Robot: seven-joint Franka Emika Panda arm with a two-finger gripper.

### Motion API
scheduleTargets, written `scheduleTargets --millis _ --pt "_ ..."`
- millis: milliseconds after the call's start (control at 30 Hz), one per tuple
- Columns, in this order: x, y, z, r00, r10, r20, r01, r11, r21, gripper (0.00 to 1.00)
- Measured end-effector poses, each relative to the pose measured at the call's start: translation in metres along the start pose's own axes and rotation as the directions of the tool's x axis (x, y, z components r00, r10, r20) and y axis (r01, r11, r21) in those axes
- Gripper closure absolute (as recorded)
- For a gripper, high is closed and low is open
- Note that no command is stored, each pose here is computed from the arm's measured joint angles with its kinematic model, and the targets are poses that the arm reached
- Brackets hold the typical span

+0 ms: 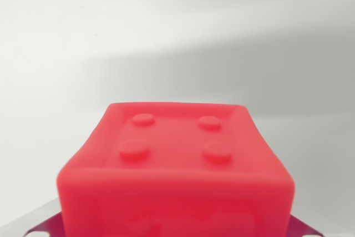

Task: Destack cube

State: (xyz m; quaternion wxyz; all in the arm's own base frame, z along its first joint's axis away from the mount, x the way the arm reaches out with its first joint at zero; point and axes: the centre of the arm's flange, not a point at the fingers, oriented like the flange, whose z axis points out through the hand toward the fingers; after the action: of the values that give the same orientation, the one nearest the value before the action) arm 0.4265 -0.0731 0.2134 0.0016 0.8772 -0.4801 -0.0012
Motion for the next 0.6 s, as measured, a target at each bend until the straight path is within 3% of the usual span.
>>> scheduleTargets --millis 600 --pt "0.025 0.023 0.005 0.9991 0.043 0.0022 -0.043 0.9991 -0.0012 1.00"
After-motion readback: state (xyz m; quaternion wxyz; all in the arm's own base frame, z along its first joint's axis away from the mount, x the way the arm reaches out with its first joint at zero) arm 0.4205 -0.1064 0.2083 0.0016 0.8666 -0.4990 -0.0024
